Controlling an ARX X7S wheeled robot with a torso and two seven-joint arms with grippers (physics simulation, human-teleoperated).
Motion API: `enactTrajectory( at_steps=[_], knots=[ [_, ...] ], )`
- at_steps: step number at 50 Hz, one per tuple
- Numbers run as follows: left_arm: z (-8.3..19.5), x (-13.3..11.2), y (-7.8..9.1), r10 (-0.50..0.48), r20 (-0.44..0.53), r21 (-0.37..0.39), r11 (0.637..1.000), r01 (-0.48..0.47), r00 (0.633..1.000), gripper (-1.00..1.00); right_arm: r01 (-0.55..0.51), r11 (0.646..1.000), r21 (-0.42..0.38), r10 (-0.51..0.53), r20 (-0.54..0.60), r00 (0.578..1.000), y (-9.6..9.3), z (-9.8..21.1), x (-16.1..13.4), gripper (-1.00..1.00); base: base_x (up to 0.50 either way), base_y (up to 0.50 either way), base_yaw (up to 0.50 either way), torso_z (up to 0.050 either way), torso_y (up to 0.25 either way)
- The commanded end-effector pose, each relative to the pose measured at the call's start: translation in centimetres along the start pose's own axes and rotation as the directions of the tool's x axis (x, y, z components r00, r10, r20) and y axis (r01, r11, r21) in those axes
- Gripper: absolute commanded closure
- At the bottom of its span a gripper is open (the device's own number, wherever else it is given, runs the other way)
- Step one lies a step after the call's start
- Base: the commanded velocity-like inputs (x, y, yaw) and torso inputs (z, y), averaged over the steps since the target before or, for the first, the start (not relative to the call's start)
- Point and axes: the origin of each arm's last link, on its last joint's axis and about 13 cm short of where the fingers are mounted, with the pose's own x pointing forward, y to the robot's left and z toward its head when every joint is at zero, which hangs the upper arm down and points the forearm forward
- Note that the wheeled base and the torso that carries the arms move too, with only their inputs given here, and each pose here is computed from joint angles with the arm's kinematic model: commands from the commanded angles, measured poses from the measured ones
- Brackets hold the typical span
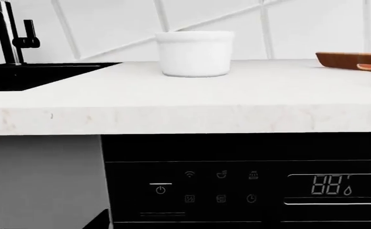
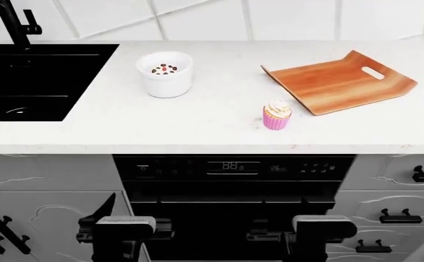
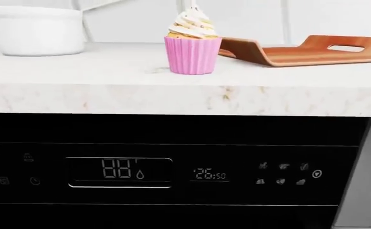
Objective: Pick up the bowl with cake and place it on the tray. Pick up the cupcake and place it on the tray.
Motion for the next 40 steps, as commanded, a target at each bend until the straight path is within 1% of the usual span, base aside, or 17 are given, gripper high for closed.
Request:
enactTrajectory(
  at_steps=[1, 2, 3, 4, 5, 6, 8, 10, 11, 12, 14, 17, 20, 25, 29, 33, 40],
  knots=[
    [3.4, 0.0, 0.5, 0.049, 0.077, -0.13, 0.991, -0.039, 0.996, -1.0, 0.056, 0.996, 0.065, -0.058, 0.02, 0.998, -0.2, 2.5, -0.6, -1.0, 0.0, 0.0, 0.0, 0.0, 0.0],
    [5.0, -0.1, 0.6, 0.039, 0.121, -0.126, 0.992, -0.023, 0.992, -1.0, 0.054, 0.997, 0.048, -0.055, 0.024, 0.998, -0.2, 3.7, -0.8, -1.0, 0.0, 0.0, 0.0, 0.0, 0.0],
    [6.6, -0.1, 0.5, 0.021, 0.157, -0.114, 0.993, -0.003, 0.987, -1.0, 0.037, 0.997, 0.073, -0.04, 0.033, 0.999, -0.2, 5.3, -1.0, -1.0, 0.0, 0.0, 0.0, 0.0, 0.0],
    [8.1, 0.0, 0.5, 0.004, 0.184, -0.121, 0.992, 0.019, 0.983, -1.0, 0.007, 0.993, 0.121, -0.013, 0.051, 0.999, -0.2, 7.1, -1.4, -1.0, 0.0, 0.0, 0.0, 0.0, 0.0],
    [9.5, 0.0, 0.4, -0.021, 0.213, -0.139, 0.989, 0.052, 0.977, -1.0, -0.021, 0.989, 0.145, 0.01, 0.076, 0.997, -0.2, 8.8, -1.7, -1.0, 0.0, 0.0, 0.0, 0.0, 0.0],
    [10.7, 0.1, 0.2, -0.044, 0.232, -0.158, 0.984, 0.082, 0.972, -1.0, -0.043, 0.988, 0.147, 0.027, 0.106, 0.994, -0.3, 10.4, -1.9, -1.0, 0.0, 0.0, 0.0, 0.0, 0.0],
    [13.0, 0.5, -0.1, -0.076, 0.236, -0.172, 0.978, 0.119, 0.969, -1.0, -0.094, 0.985, 0.145, 0.069, 0.165, 0.984, -0.5, 13.9, -2.5, -1.0, 0.0, 0.0, 0.0, 0.0, 0.0],
    [15.4, 0.5, -0.1, -0.098, 0.226, -0.239, 0.959, 0.153, 0.969, -1.0, -0.135, 0.981, 0.136, 0.106, 0.202, 0.974, -0.7, 16.3, -3.3, -1.0, 0.0, 0.0, 0.0, 0.0, 0.0],
    [16.7, 0.2, -0.1, -0.108, 0.225, -0.249, 0.954, 0.164, 0.968, -1.0, -0.146, 0.981, 0.128, 0.117, 0.213, 0.97, -0.8, 17.3, -3.7, -1.0, 0.0, 0.0, 0.0, 0.0, 0.0],
    [18.0, -0.2, 0.0, -0.122, 0.241, -0.237, 0.955, 0.181, 0.963, -1.0, -0.15, 0.981, 0.119, 0.121, 0.224, 0.967, -0.9, 18.2, -4.1, -1.0, 0.0, 0.0, 0.0, 0.0, 0.0],
    [20.2, -1.1, -0.1, -0.148, 0.282, -0.185, 0.961, 0.205, 0.948, -1.0, -0.136, 0.98, 0.145, 0.1, 0.231, 0.968, -1.3, 19.5, -4.6, -1.0, 0.0, 0.0, 0.0, 0.0, 0.0],
    [22.5, -1.8, 0.3, -0.157, 0.326, -0.134, 0.968, 0.21, 0.932, -1.0, -0.124, 0.983, 0.139, 0.088, 0.239, 0.967, -1.4, 20.5, -5.2, -1.0, 0.0, 0.0, 0.0, 0.0, 0.0],
    [23.1, -1.9, 0.8, -0.134, 0.348, -0.127, 0.974, 0.189, 0.928, -1.0, -0.112, 0.987, 0.117, 0.08, 0.244, 0.966, -1.5, 21.3, -5.7, -1.0, 0.0, 0.0, 0.0, 0.0, 0.0],
    [22.5, -2.1, 0.8, -0.086, 0.363, -0.187, 0.969, 0.163, 0.928, -1.0, -0.111, 0.987, 0.119, 0.078, 0.253, 0.964, -1.8, 21.6, -6.2, -1.0, 0.0, 0.0, 0.0, 0.0, 0.0],
    [22.4, -1.7, 1.1, -0.056, 0.357, -0.207, 0.969, 0.137, 0.932, -1.0, -0.116, 0.986, 0.12, 0.083, 0.251, 0.965, -2.0, 21.3, -6.3, -1.0, 0.0, 0.0, 0.0, 0.0, 0.0],
    [22.3, -1.5, 1.1, -0.05, 0.358, -0.201, 0.971, 0.129, 0.932, -1.0, -0.109, 0.987, 0.114, 0.08, 0.236, 0.969, -2.1, 21.0, -6.3, -1.0, 0.0, 0.0, 0.0, 0.0, 0.0],
    [22.3, -1.5, 0.9, -0.071, 0.36, -0.157, 0.978, 0.135, 0.93, -1.0, -0.118, 0.986, 0.116, 0.091, 0.218, 0.972, -2.3, 20.9, -6.2, -1.0, 0.02, 0.0, 0.0, 0.0, 0.0]
  ],
)
